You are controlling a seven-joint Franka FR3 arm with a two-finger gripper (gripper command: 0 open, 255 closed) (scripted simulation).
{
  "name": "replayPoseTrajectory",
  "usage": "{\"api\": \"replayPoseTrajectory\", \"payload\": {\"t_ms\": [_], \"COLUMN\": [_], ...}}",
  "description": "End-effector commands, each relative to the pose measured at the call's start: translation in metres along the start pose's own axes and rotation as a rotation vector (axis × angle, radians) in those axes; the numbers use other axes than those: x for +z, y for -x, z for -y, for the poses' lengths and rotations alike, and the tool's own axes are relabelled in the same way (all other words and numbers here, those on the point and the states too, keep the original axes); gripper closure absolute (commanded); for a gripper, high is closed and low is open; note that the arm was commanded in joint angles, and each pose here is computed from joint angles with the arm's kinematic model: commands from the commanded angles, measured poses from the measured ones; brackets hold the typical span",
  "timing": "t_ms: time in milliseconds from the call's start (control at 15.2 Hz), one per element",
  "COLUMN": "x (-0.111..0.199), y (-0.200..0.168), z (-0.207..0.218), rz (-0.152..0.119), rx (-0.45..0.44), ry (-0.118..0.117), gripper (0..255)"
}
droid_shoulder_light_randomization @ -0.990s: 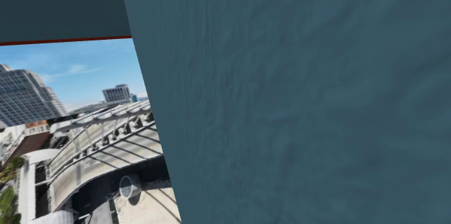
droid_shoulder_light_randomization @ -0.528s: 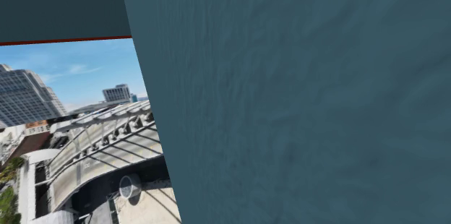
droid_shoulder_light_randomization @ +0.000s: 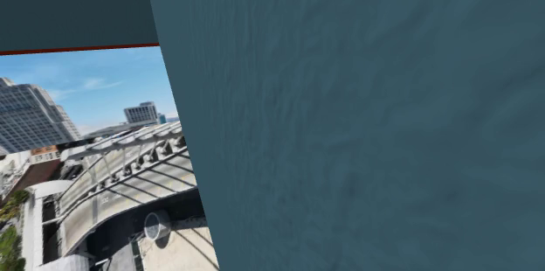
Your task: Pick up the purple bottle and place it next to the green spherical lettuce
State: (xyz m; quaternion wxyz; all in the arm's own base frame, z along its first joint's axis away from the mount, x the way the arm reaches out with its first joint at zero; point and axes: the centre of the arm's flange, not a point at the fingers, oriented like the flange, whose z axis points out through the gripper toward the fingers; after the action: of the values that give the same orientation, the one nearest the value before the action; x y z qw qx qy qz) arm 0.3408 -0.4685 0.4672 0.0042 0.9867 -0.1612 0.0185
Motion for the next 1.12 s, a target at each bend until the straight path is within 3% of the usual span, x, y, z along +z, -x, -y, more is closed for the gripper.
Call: {"api": "replayPoseTrajectory", "payload": {"t_ms": [0, 330, 792, 858, 1056], "x": [0.011, 0.036, 0.036, 0.036, 0.036], "y": [0.001, 0.002, 0.002, 0.002, 0.002], "z": [0.0, 0.0, 0.0, 0.0, 0.0], "rz": [-0.001, -0.001, -0.001, -0.001, -0.001], "rx": [0.0, 0.0, 0.0, 0.0, 0.0], "ry": [0.0, 0.0, 0.0, 0.0, 0.0], "gripper": [255, 255, 255, 0, 0]}}
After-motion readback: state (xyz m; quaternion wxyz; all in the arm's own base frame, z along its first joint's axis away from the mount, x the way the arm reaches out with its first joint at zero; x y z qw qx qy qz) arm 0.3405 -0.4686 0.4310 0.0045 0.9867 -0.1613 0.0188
